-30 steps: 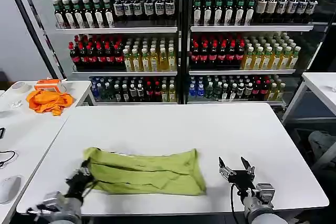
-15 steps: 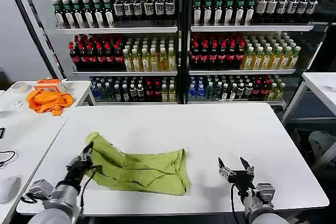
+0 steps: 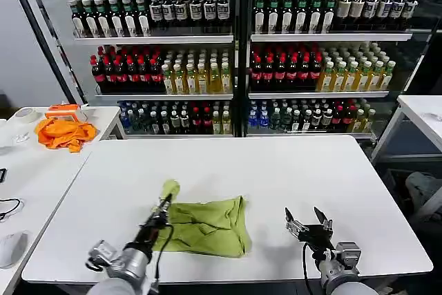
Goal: Fold and organize the clothes.
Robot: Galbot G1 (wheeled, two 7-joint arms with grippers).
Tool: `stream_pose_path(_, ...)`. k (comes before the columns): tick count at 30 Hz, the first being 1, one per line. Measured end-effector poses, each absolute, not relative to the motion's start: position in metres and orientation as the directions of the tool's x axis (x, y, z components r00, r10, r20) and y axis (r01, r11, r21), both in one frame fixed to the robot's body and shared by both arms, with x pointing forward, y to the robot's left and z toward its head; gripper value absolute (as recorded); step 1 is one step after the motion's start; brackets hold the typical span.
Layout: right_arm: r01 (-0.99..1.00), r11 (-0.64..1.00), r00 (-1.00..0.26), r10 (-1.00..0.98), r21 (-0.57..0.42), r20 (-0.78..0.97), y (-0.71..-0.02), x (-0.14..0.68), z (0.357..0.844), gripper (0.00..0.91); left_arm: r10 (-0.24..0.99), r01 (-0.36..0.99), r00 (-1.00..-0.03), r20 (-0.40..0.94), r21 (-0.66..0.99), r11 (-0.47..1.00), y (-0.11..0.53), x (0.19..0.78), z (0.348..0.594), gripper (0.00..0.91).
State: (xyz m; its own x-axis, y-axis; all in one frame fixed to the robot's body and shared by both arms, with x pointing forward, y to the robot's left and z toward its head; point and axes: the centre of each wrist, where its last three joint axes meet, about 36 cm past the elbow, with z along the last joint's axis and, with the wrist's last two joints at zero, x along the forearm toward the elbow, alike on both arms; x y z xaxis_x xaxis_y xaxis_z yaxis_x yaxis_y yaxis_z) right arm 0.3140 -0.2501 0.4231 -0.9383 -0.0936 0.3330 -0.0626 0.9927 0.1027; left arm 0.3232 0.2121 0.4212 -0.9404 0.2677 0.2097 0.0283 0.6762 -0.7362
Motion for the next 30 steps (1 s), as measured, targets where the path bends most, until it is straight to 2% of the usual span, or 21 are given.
stream_pose_path(13, -0.067, 0.992, -0.940, -0.097, 0.104, 0.326, -0.251, 0.315, 0.426, 0.907, 0.368, 0.029, -0.905, 0.213, -0.833, 0.553, 0.153, 0.332, 0.401, 0.020)
stream_pose_path(15, -0.067, 0.992, -0.940, -0.098, 0.104, 0.326, -0.251, 0.315, 0.426, 0.907, 0.381, 0.031, -0.899, 0.216, -0.837, 0.546, 0.145, 0.333, 0.398, 0.050)
stream_pose_path(16, -0.068, 0.992, -0.940, -0.098, 0.103, 0.326, -0.251, 0.316, 0.426, 0.907, 0.387, 0.032, -0.896, 0.218, -0.838, 0.545, 0.142, 0.333, 0.397, 0.181)
stream_pose_path(17, -0.068, 0.992, -0.941, -0.098, 0.102, 0.325, -0.251, 0.316, 0.427, 0.907, 0.392, 0.034, -0.893, 0.220, -0.837, 0.546, 0.140, 0.334, 0.395, 0.181)
stream_pose_path(18, -0.068, 0.992, -0.941, -0.098, 0.102, 0.325, -0.251, 0.316, 0.427, 0.907, 0.398, 0.036, -0.890, 0.222, -0.836, 0.547, 0.137, 0.334, 0.393, 0.907)
stream_pose_path(30, -0.064, 0.993, -0.941, -0.094, 0.101, 0.326, -0.251, 0.316, 0.426, 0.907, 0.443, 0.080, -0.869, 0.219, -0.822, 0.563, 0.118, 0.337, 0.384, 0.907)
